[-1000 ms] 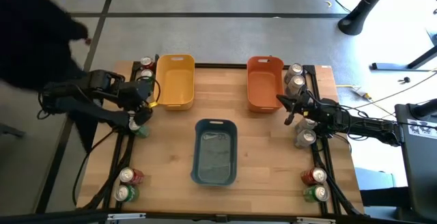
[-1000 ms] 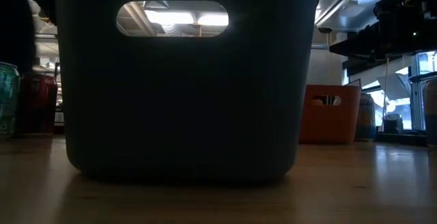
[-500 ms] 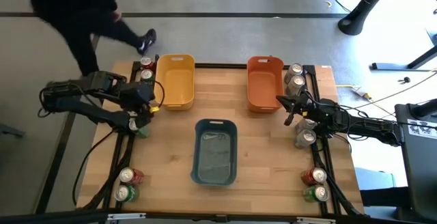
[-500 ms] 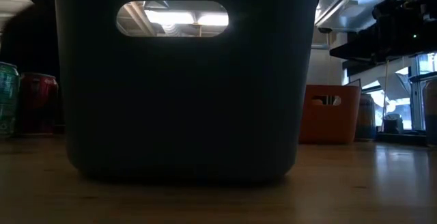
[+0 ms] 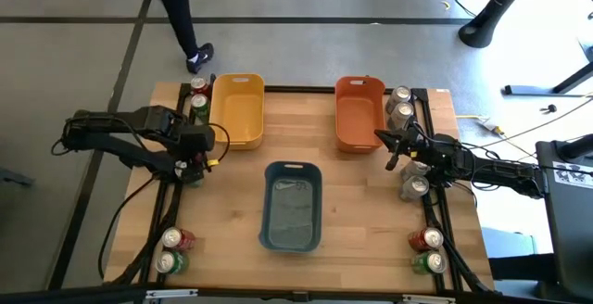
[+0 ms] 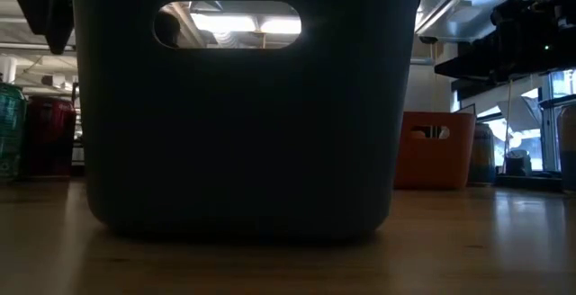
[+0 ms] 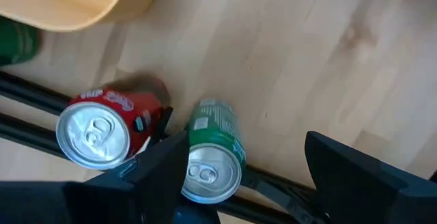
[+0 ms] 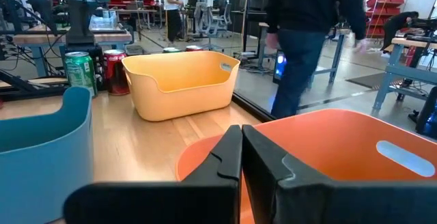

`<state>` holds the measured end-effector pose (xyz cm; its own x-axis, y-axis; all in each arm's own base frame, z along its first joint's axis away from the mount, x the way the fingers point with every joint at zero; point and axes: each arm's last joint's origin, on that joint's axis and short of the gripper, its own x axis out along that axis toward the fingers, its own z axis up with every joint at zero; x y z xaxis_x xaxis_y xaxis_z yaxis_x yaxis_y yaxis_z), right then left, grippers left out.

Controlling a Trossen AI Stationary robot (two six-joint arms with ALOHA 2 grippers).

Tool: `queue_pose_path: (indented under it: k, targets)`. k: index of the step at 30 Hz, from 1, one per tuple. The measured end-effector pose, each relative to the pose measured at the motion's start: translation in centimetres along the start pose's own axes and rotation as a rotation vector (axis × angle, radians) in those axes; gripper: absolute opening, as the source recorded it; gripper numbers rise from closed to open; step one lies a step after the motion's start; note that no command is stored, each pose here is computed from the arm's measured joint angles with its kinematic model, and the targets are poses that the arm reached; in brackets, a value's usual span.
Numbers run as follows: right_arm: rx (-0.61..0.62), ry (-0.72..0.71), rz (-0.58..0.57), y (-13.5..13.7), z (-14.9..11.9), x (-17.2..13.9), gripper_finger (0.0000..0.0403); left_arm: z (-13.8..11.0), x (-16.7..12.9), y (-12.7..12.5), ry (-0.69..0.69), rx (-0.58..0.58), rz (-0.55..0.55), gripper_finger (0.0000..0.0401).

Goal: Sort soda cans
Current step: Put the green soda can into the yellow bin

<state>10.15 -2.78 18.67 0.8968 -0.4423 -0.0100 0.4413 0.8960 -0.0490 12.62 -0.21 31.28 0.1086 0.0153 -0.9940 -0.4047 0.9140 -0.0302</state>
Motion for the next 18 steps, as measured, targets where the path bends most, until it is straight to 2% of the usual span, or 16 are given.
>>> queue_pose_path:
  k: [5, 12, 18]
  targets:
    - [0.010, 0.000, 0.000, 0.0, 0.0, 0.0, 0.0012, -0.7, 0.2, 0.3, -0.005, -0.050, -0.015, 0.0281]
    - [0.023, 0.000, 0.000, 0.0, 0.0, 0.0, 0.0012, -1.9, 0.3, 0.9, -0.037, -0.061, -0.017, 0.0281]
    - [0.022, 0.002, 0.000, 0.0, 0.0, 0.0, 0.0012, -1.5, 0.2, 0.7, -0.096, -0.084, -0.046, 0.0281]
